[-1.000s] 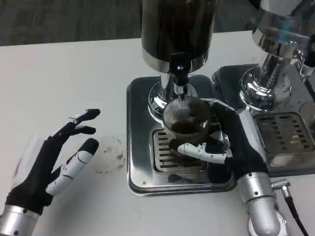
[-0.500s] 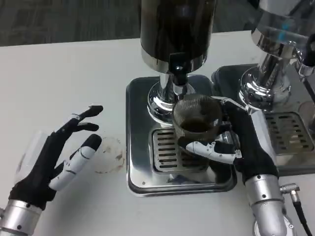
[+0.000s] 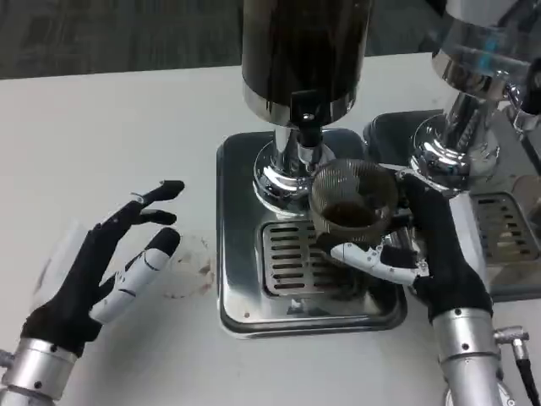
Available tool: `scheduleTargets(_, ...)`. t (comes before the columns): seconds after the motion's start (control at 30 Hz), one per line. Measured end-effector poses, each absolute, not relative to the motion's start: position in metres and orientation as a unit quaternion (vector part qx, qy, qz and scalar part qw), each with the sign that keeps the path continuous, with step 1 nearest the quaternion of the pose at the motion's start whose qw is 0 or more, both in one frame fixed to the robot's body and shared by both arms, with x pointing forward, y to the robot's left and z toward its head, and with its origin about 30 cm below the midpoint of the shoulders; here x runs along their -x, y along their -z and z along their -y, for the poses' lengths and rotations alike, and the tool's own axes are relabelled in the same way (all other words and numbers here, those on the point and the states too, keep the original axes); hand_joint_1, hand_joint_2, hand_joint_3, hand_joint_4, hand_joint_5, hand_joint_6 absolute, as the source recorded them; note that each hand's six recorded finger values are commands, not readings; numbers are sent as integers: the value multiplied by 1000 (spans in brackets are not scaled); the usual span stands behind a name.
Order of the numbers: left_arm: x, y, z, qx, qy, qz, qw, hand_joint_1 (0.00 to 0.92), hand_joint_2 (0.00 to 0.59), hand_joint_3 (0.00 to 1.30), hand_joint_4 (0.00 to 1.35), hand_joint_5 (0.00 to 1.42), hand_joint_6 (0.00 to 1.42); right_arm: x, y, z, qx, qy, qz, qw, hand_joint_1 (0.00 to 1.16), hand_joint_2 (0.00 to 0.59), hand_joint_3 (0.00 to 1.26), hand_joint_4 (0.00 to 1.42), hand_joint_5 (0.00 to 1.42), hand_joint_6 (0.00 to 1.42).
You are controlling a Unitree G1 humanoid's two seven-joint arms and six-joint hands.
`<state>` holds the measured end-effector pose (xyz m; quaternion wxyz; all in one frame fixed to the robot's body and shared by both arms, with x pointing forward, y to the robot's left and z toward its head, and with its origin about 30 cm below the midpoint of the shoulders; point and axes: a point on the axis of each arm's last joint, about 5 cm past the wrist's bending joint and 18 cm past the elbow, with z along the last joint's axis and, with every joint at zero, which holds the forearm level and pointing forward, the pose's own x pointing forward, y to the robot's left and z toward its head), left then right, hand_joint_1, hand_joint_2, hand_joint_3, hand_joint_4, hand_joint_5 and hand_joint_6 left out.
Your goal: Grasp the cup under the faucet to collect the drink, then remove the cup.
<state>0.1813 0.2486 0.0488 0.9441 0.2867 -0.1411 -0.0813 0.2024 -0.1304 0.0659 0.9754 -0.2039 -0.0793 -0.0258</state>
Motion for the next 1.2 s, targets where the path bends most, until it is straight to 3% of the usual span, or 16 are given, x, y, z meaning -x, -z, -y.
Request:
scheduleTargets(0.6,-180,-50,-247,-286,93,153,941,0,205,281,194,351,259,-180,-71,133,208,8,79,975,1011,110,691,781,681,696)
scheduleTargets(0.93,-167,-57,-256,-345,115,177,915,0,205,254,129,297,227,-170,-75,135,208,-14,83,974,1001,108,705,792,691,719)
scheduleTargets(1.2,-153,-52,-258,-350,106,164,916,0,205,251,125,291,215,-161,-78,135,207,-24,93,974,999,108,705,792,709,742)
